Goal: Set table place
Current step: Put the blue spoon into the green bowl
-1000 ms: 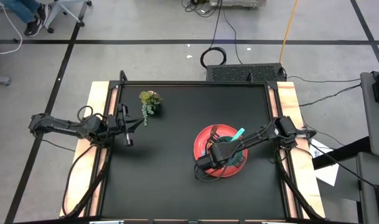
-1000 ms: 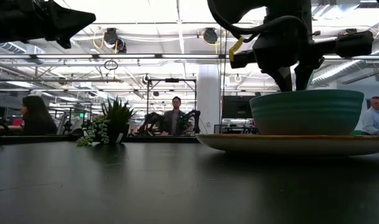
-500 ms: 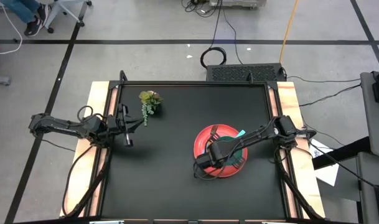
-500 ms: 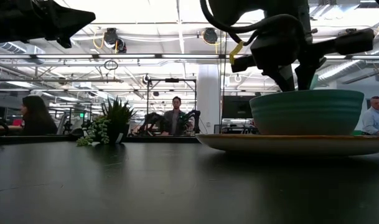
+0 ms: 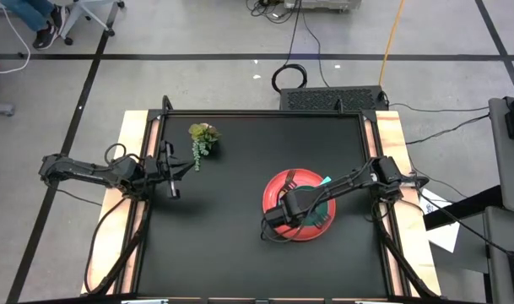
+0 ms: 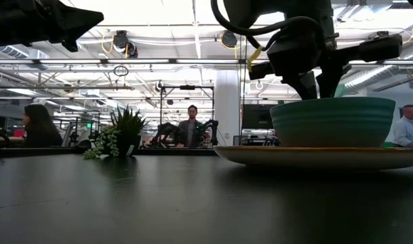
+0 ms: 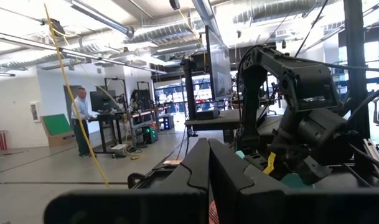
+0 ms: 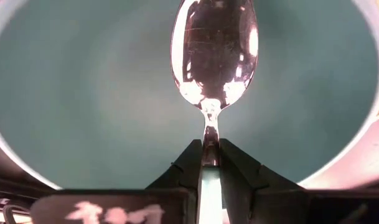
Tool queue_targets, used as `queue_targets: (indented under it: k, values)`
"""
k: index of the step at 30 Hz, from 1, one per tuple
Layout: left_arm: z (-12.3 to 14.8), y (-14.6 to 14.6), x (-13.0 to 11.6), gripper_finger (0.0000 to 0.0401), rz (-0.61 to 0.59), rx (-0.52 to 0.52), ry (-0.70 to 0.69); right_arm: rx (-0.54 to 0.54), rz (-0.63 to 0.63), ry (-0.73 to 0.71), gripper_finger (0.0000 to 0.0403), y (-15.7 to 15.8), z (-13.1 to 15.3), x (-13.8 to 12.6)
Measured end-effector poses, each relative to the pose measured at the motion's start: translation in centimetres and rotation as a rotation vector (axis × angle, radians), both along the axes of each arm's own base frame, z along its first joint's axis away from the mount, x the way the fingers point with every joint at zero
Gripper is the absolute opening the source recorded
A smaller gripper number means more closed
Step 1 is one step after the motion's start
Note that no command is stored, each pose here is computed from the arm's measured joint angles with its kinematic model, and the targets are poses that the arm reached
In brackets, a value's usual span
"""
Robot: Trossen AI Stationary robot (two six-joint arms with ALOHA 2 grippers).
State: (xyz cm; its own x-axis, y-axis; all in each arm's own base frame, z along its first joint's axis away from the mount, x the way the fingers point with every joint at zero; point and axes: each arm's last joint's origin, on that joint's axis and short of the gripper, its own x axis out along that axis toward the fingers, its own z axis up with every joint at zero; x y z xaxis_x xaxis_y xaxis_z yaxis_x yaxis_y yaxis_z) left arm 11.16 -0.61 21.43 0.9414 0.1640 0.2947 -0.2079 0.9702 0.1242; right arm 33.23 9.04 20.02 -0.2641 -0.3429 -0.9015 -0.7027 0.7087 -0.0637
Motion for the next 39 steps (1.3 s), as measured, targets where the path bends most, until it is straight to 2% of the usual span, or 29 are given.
queue_targets:
  k: [39]
  values:
    - [-0.02, 0.0, 0.01, 0.0008, 0.0, 0.002, 0.003, 0.089, -0.042, -0.041, 0.0029, -0.56, -0.27, 0.75]
